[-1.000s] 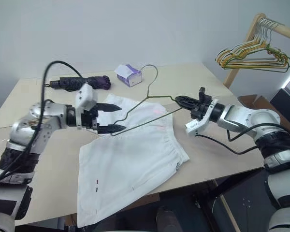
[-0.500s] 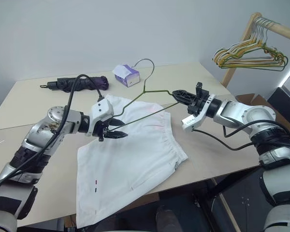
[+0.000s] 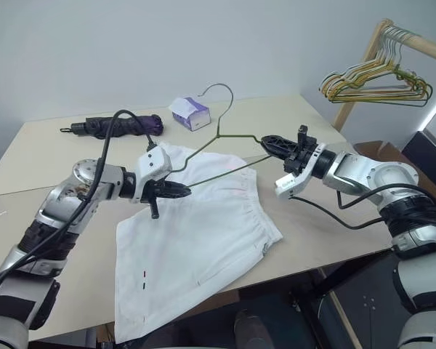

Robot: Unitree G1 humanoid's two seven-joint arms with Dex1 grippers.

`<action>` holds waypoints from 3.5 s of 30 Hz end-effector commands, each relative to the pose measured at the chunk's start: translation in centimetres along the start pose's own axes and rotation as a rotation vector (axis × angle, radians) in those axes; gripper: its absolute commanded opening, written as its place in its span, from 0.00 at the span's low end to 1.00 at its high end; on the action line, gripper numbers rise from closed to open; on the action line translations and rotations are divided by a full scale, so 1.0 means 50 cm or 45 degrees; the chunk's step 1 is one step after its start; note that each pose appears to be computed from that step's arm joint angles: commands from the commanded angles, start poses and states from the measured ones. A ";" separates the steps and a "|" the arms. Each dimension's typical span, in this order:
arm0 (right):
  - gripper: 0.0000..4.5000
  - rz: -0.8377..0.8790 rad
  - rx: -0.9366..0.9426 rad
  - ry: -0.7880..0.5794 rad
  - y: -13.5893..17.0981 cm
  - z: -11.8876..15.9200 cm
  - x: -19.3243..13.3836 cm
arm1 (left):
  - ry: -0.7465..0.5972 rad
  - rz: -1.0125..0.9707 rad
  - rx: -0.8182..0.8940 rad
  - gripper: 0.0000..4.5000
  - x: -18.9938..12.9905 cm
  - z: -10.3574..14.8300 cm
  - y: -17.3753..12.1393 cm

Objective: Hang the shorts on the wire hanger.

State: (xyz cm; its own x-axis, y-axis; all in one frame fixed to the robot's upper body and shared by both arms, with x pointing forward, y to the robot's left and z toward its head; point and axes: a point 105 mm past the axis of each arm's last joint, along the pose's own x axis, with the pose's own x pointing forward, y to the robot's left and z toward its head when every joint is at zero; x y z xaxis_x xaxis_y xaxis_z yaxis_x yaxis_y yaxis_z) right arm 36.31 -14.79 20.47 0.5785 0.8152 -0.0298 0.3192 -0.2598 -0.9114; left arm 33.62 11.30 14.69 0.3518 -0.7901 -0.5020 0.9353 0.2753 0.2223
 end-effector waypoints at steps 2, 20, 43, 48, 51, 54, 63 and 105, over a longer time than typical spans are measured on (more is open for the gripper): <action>0.48 0.012 0.267 -0.148 -0.038 0.044 -0.019 | 0.031 0.011 0.203 0.00 -0.033 0.005 0.008; 0.99 0.933 1.657 0.022 0.023 0.089 -0.075 | 0.111 -0.005 0.705 0.00 -0.039 -0.001 0.017; 0.00 1.033 1.718 0.120 0.041 0.112 -0.023 | 0.049 0.005 0.737 0.00 -0.024 0.015 0.013; 0.00 0.974 1.805 0.126 0.036 0.112 -0.030 | -0.011 0.014 0.726 0.06 -0.026 0.016 0.012; 0.00 0.944 1.882 0.118 0.035 0.115 -0.056 | -0.165 -0.017 0.567 0.24 -0.040 0.017 0.010; 0.00 0.958 2.028 0.143 0.050 0.129 -0.104 | -0.264 0.022 0.439 0.45 -0.063 0.008 0.024; 0.00 0.835 2.621 0.619 0.150 0.127 -0.250 | -0.574 0.121 0.036 1.00 -0.133 0.035 0.015; 0.00 0.800 3.399 0.747 0.223 0.133 -0.333 | -0.651 -0.110 0.052 1.00 -0.140 0.080 -0.077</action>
State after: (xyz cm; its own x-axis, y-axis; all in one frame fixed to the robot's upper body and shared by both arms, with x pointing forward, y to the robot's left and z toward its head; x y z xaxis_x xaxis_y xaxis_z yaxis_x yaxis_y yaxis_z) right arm 24.74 -28.07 6.02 0.3368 0.6898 -0.6409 -0.3231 0.7240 0.6094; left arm 27.53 13.41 19.62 0.1927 -0.9799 -0.0515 0.9700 0.1823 0.1609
